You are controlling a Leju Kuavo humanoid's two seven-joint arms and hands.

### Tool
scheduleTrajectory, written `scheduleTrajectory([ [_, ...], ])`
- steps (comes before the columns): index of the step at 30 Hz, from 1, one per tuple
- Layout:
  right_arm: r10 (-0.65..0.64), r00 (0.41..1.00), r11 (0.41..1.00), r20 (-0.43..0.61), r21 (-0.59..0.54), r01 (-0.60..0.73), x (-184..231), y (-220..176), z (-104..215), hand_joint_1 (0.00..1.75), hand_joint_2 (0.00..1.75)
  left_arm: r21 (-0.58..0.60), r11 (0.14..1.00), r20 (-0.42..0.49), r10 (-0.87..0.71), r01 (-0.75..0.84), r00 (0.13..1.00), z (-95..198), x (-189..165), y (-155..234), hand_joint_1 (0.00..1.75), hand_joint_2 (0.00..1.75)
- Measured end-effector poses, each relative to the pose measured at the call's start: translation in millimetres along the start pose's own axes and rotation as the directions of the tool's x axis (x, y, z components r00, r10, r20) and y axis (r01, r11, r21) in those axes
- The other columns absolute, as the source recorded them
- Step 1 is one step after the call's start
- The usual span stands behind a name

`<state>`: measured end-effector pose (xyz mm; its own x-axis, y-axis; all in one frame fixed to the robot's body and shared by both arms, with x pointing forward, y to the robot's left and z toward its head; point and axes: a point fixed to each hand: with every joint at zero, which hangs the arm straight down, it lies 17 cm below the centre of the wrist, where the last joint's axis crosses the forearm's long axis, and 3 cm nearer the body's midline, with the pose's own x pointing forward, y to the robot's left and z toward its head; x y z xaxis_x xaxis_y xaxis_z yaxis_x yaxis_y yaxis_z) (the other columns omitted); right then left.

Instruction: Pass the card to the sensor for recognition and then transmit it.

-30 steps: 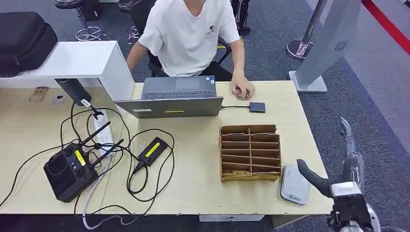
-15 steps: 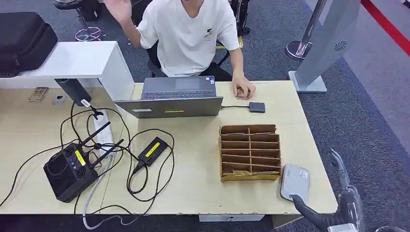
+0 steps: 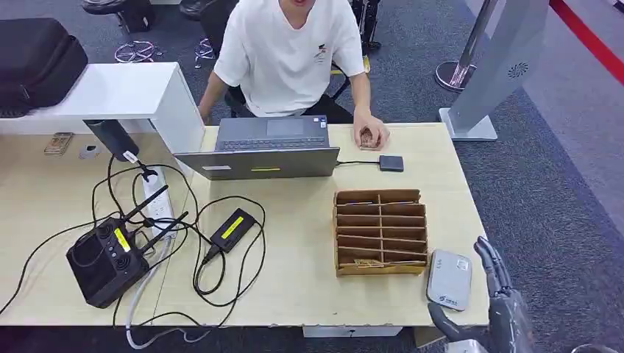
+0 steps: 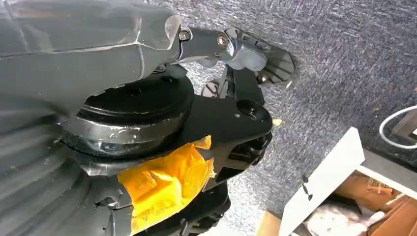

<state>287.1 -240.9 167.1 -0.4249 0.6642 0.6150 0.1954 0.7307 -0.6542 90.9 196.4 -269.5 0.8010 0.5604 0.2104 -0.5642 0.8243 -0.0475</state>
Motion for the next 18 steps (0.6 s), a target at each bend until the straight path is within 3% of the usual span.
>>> scheduleTrajectory([
  [9,0.179,0.984,0.982,0.012,0.06,-0.179,-9,28,2,0.0,1.75,-0.014,1.0,-0.025,-0.008,0.008,1.0,0,-2,-1,0.0,1.75],
  [18,0.359,0.93,0.931,0.079,0.046,-0.363,-7,49,-3,0.0,1.75,-0.023,0.999,-0.033,-0.042,0.041,0.999,-1,-2,-1,0.0,1.75],
])
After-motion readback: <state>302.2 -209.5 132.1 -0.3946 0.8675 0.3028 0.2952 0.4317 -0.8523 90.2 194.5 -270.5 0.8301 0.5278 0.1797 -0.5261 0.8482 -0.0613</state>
